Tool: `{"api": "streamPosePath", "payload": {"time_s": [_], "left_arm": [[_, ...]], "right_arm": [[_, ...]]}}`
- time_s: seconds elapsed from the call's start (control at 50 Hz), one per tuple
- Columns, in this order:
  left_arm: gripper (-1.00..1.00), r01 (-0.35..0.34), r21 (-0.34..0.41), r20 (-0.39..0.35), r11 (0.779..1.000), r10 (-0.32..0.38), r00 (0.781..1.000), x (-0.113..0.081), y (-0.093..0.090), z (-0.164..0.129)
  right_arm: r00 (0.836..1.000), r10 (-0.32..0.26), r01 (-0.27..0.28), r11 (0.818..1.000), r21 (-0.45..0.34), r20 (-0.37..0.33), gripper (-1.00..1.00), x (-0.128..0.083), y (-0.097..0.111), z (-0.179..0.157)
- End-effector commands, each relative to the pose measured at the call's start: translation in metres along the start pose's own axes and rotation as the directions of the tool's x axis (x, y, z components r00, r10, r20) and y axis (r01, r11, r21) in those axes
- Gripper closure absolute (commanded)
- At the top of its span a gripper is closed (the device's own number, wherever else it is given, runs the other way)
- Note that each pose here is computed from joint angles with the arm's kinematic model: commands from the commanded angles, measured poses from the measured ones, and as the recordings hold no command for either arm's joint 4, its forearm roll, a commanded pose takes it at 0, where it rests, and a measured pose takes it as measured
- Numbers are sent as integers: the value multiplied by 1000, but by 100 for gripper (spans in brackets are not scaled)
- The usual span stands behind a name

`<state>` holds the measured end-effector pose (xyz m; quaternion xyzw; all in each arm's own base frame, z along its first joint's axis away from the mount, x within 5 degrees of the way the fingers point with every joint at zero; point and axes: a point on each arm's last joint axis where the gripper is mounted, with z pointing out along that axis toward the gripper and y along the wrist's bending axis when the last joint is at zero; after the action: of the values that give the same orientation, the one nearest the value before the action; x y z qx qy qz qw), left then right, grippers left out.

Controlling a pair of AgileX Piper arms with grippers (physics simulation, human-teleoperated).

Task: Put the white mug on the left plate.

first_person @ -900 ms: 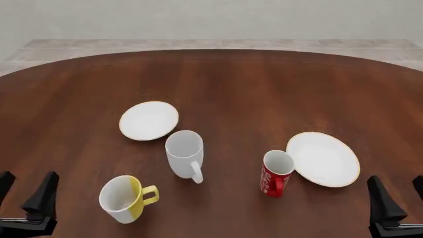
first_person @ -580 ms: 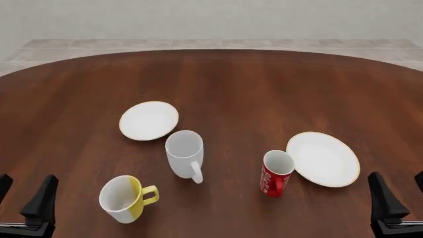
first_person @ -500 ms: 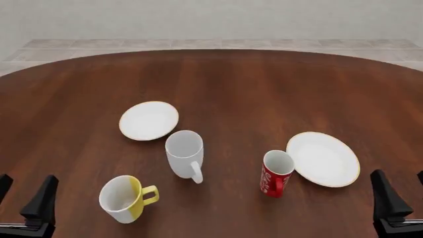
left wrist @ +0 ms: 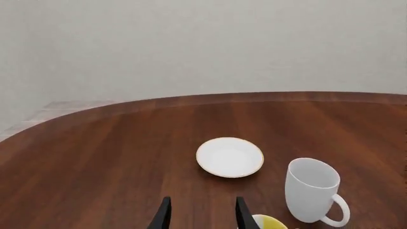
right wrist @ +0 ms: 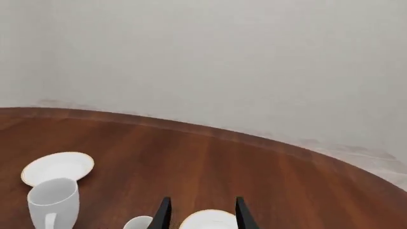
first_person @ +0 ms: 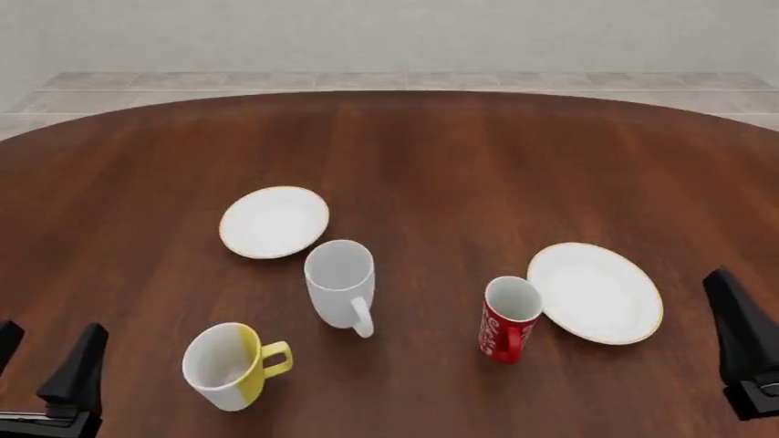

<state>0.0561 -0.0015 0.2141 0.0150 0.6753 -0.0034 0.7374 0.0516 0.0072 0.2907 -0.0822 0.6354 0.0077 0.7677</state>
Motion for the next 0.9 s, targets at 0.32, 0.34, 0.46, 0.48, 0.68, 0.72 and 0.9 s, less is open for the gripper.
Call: {"api": "streamPosePath", "payload": {"time_s": [0.32,0.34,0.46,0.48,0.68,0.72,0.9], "left_arm": [[-100,-6,4,20,1000,6,1000,-3,0,0],[-100,-7,3,20,1000,6,1000,-3,0,0],[-100,-8,3,24,1000,8,1000,-3,0,0],[-100,-8,2,24,1000,8,1000,-3,0,0],[-100,-6,0,27,1000,6,1000,-4,0,0],[-100,-5,-2,28,1000,5,1000,-4,0,0],[-100,-5,-2,27,1000,5,1000,-4,0,0]], "right_arm": [[995,-15,-10,969,-247,-96,-100,-89,15,71],[995,-16,-8,967,-253,-94,-100,-94,16,74],[994,-26,-6,956,-292,-108,-100,-114,22,92],[993,-19,-16,954,-298,-113,-100,-117,23,94],[990,-14,-37,932,-360,-138,-100,-146,34,114],[987,-12,-47,931,-363,-158,-100,-147,36,119],[984,-31,-45,912,-407,-178,-100,-155,48,134]]}}
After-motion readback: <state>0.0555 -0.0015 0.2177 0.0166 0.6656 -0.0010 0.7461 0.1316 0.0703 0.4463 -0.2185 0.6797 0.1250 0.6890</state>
